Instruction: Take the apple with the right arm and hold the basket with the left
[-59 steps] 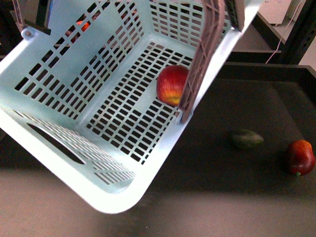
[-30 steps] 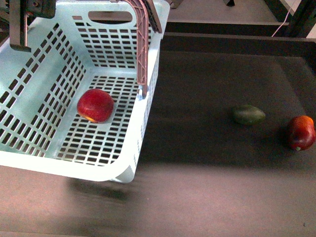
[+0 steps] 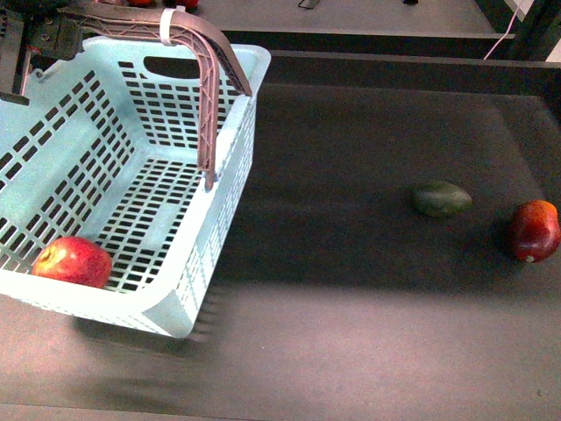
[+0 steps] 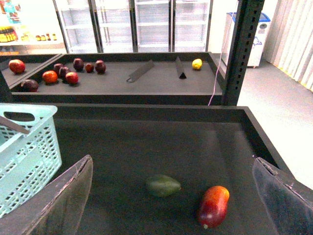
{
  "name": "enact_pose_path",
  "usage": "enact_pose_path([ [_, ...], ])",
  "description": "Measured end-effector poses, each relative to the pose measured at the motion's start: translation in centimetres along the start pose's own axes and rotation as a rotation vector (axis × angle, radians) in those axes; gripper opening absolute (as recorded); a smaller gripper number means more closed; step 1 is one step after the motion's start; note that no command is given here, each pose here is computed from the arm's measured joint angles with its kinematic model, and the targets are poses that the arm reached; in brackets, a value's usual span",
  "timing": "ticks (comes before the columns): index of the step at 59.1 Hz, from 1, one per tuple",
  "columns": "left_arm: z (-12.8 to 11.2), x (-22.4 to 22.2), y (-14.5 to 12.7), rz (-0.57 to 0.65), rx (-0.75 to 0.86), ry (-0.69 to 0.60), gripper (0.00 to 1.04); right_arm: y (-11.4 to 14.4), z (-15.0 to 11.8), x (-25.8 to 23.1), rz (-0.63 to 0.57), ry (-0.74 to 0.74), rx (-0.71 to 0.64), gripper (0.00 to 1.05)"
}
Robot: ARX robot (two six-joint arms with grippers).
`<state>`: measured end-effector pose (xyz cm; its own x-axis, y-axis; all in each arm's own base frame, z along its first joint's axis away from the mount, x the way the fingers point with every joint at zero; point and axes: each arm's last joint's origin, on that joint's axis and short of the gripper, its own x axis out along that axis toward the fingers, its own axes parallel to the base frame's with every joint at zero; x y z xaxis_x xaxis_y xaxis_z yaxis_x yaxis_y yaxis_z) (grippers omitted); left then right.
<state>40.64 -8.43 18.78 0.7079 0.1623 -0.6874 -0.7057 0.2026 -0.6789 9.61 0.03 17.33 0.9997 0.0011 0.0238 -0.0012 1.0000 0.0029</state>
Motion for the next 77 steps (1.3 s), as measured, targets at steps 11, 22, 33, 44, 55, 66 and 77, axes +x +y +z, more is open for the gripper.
enact_pose_path([
  [11,-0.3,0.8,1.3,0.046,0.005,0.012,0.17,0.0,0.0,0.0,0.000,0.000,0.000,0.96],
  [22,-0.3,0.8,2.4,0.150,0.019,0.019,0.17,0.0,0.0,0.0,0.000,0.000,0.000,0.96],
  [33,-0.1,0.5,3.0,0.168,0.005,0.030,0.44,0.0,0.0,0.0,0.000,0.000,0.000,0.96],
  [44,0.4,-2.4,3.0,0.115,-0.052,0.038,0.78,0.0,0.0,0.0,0.000,0.000,0.000,0.96],
  [55,1.0,-7.7,3.0,0.027,-0.055,0.037,0.97,0.0,0.0,0.0,0.000,0.000,0.000,0.96],
  [66,1.3,-11.2,3.2,-0.050,0.019,0.020,0.98,0.0,0.0,0.0,0.000,0.000,0.000,0.96],
  [77,1.8,-10.1,6.6,-0.503,0.510,-0.071,0.73,0.0,0.0,0.0,0.000,0.000,0.000,0.96],
])
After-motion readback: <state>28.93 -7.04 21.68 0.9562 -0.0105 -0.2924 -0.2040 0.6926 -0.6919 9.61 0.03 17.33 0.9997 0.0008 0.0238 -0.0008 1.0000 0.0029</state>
